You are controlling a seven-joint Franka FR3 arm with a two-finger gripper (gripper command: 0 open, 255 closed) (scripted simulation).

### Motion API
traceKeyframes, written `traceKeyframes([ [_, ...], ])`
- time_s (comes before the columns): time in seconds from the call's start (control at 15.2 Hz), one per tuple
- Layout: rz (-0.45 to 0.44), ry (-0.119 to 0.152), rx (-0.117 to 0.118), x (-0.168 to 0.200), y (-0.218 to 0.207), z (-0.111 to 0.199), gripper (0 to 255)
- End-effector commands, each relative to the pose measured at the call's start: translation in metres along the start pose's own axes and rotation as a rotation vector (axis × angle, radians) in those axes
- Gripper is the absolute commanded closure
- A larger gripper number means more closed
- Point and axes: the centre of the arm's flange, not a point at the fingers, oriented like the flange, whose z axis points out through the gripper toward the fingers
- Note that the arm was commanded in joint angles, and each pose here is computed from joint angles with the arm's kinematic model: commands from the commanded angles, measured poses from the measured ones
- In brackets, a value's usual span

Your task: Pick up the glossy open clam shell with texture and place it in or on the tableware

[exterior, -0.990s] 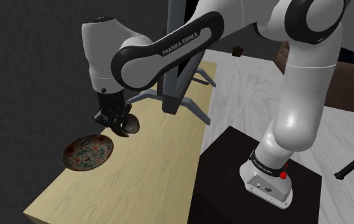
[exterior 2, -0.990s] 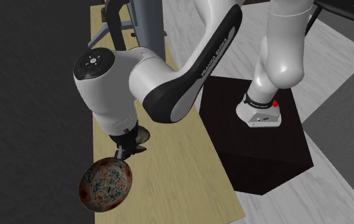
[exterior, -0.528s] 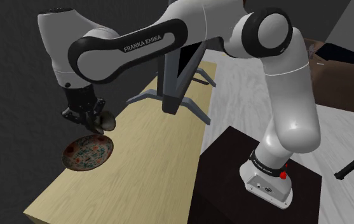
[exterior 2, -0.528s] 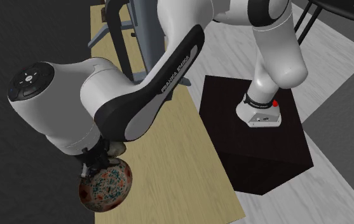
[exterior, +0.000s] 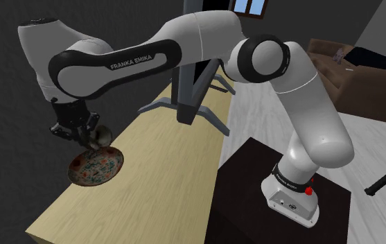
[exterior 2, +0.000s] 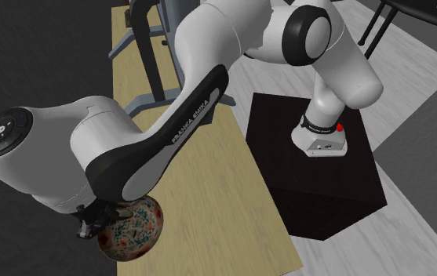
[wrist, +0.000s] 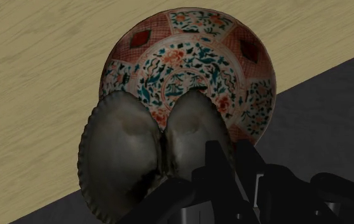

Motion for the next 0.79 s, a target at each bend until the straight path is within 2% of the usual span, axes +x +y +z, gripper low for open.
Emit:
traceKeyframes([
  [0.0, 0.000, 0.000, 0.000, -0.001, 0.000, 0.010, 255],
  [0.73, 0.000, 0.000, 0.000, -0.002, 0.000, 0.068, 255],
])
